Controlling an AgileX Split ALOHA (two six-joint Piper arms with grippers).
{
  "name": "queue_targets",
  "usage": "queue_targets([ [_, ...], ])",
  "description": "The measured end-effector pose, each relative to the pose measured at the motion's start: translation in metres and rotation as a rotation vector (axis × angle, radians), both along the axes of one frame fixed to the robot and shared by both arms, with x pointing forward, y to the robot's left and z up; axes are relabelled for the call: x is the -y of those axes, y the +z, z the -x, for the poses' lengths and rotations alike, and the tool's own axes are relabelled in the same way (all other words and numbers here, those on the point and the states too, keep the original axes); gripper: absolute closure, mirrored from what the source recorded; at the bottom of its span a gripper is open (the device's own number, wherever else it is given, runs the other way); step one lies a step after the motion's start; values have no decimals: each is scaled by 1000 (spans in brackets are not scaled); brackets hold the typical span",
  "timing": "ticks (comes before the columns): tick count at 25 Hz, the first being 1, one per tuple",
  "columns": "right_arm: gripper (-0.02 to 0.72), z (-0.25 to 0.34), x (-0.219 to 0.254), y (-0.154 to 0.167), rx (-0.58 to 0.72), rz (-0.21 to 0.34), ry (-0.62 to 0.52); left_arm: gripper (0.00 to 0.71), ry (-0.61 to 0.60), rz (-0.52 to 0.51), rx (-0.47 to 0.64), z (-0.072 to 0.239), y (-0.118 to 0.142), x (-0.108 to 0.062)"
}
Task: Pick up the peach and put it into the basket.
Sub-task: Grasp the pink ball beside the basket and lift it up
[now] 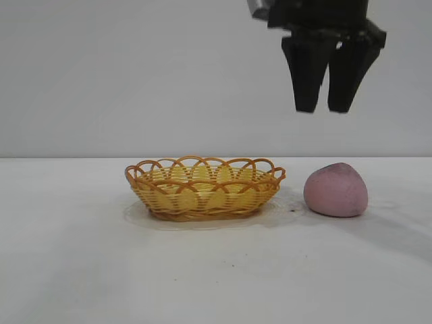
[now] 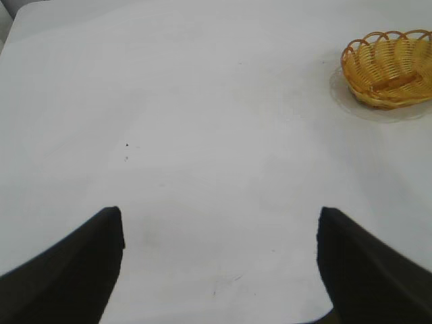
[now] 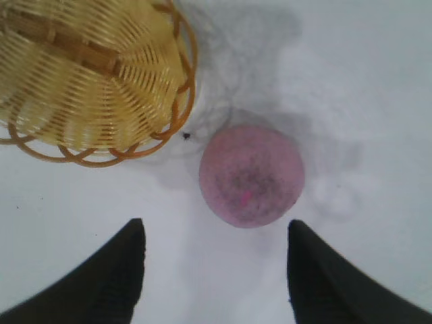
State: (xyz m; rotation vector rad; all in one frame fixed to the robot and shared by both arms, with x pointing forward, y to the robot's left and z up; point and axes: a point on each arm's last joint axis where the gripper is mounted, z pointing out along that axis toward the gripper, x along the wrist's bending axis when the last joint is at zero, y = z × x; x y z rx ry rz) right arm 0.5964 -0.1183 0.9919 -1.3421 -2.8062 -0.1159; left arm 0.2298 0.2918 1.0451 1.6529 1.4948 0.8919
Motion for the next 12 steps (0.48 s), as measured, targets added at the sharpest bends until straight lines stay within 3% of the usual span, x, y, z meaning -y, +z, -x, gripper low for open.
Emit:
queue_targets([
  [12,368,-12,8,-31,-56,33,-29,189,0,0,0,0,0,0],
])
